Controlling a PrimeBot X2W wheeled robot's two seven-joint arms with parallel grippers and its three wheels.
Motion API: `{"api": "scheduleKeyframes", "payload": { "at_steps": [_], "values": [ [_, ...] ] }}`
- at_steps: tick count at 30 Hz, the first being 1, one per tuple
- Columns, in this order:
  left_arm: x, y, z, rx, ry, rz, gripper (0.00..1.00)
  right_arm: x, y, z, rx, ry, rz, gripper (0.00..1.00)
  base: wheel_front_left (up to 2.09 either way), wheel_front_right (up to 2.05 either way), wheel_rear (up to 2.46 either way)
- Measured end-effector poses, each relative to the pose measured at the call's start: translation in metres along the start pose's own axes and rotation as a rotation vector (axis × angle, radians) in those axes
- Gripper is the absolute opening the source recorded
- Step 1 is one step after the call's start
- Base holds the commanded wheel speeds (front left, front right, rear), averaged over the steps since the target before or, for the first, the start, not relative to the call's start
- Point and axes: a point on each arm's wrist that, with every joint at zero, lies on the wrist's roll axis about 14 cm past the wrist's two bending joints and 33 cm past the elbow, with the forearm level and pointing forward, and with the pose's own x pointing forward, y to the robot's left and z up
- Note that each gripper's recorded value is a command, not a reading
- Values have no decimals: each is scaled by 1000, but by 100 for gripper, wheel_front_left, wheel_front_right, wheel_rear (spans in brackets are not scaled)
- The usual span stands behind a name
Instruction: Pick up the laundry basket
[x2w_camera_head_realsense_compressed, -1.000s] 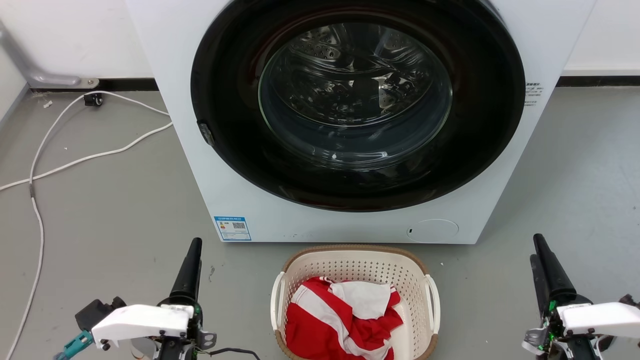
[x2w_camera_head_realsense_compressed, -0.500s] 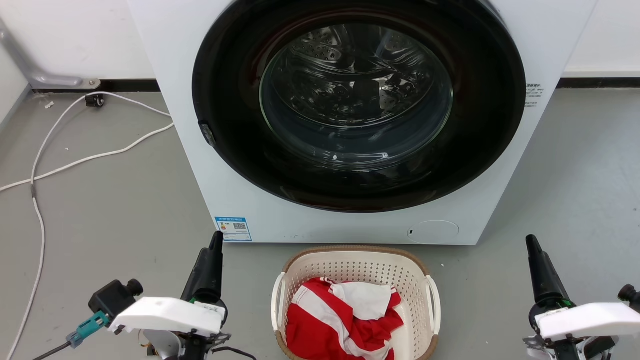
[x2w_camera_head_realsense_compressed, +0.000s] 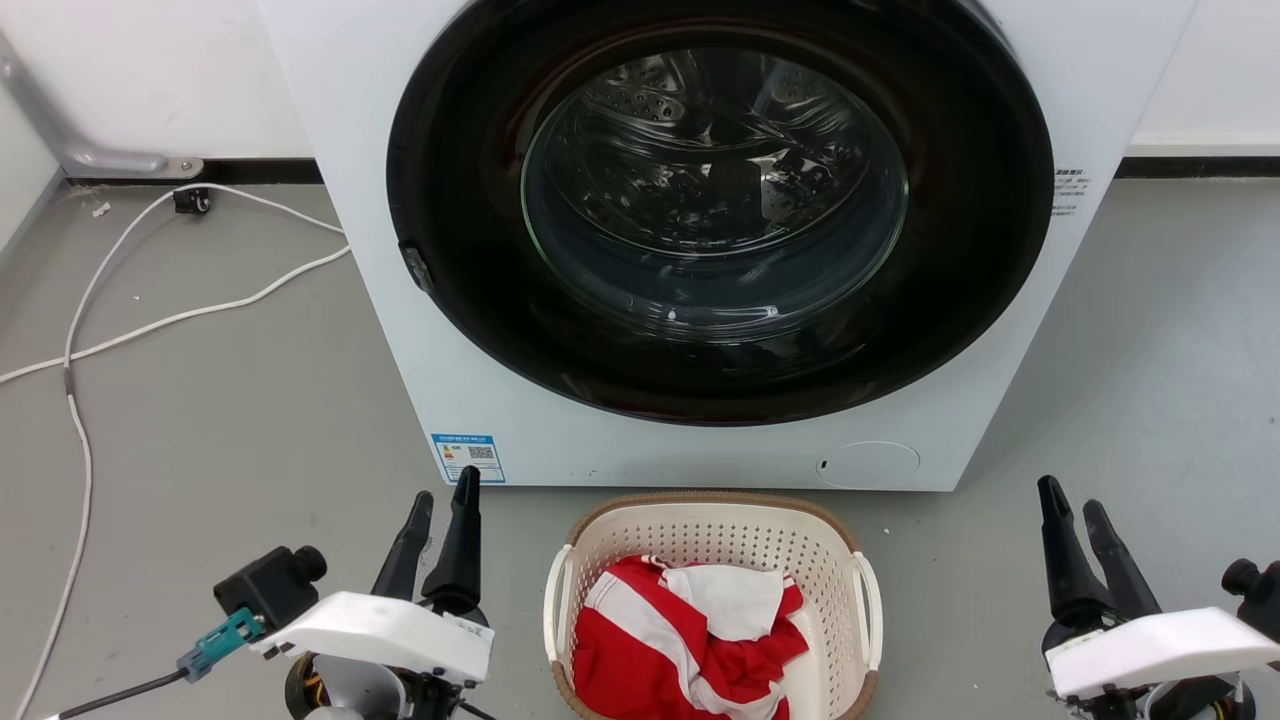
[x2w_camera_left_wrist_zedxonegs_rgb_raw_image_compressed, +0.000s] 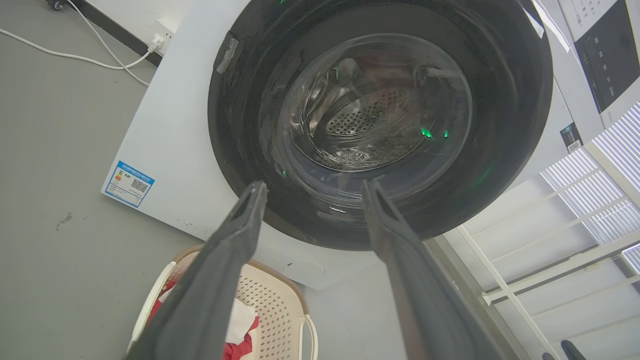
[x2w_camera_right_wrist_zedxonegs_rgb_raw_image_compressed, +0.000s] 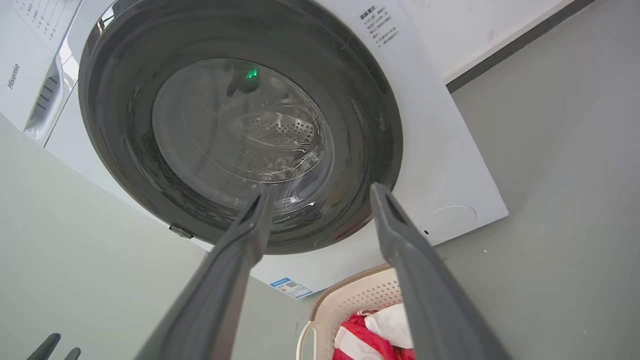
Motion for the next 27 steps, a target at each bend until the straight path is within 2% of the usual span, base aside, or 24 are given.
{"api": "scheduleKeyframes", "payload": {
  "at_steps": [27],
  "values": [
    [-3,-12,-14,374,1,-43,100,-9,9,1,-364,12,35,100,0,0,0]
  ]
}}
